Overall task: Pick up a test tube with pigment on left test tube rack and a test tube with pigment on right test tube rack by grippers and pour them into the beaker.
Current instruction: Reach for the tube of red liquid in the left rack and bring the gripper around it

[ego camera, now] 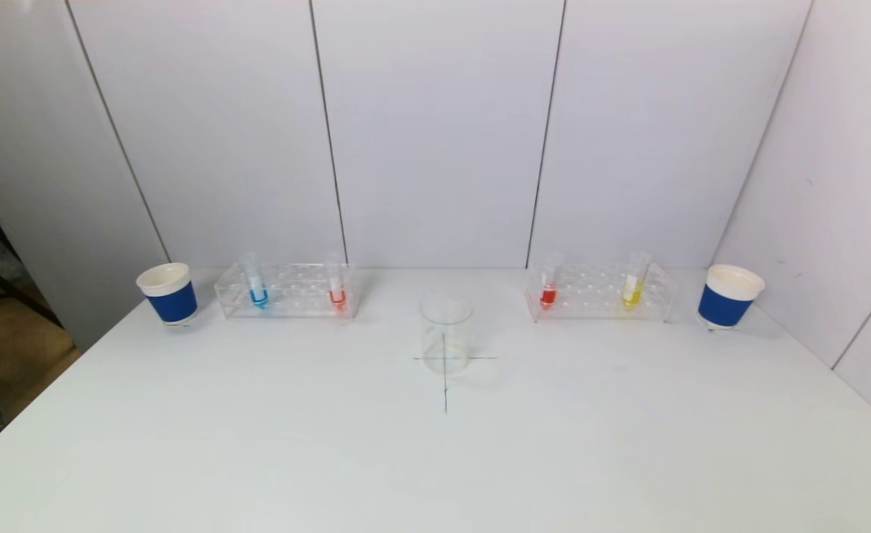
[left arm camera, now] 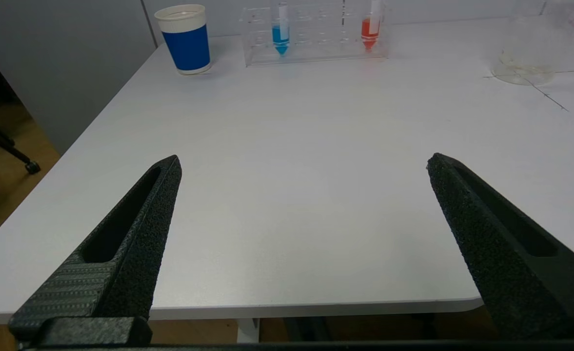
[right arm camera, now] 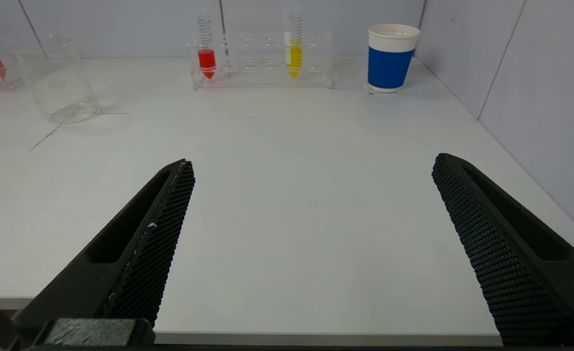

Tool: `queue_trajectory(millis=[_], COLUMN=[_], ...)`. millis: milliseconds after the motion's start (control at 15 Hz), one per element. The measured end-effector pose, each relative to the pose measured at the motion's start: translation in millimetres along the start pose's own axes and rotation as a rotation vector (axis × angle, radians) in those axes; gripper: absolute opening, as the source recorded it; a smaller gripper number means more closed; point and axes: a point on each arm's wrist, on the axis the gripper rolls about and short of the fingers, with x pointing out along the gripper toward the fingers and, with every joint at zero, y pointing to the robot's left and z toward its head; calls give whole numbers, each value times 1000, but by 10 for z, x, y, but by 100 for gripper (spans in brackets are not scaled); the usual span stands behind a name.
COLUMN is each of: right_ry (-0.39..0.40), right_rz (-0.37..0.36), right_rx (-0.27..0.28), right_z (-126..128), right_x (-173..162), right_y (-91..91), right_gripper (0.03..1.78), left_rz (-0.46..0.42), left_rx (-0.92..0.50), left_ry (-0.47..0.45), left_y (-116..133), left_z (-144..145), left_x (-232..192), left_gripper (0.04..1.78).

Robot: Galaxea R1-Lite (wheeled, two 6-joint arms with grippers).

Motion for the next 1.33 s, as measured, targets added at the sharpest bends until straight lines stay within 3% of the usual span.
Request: queue_trajectory(millis=[400,800,1067,1333], right_ry=[0,0,0,0], right_rz=[0,0,-1,0], right_rx=[0,0,0,0], right_z=[0,0,0,0], right_x=[0,0,0,0], right_y=[0,0,0,0], right_gripper=[177,177,177,177], left_rz=[5,-2,-43,-97], left_rx=[36,66,61,43], left_ry=[-11,-63,-7,44], left_y=[3,29,38,32], left_z=[66,741,1165,1296], left_x=[-25,-130,216,839], left_gripper=[176,176,176,176])
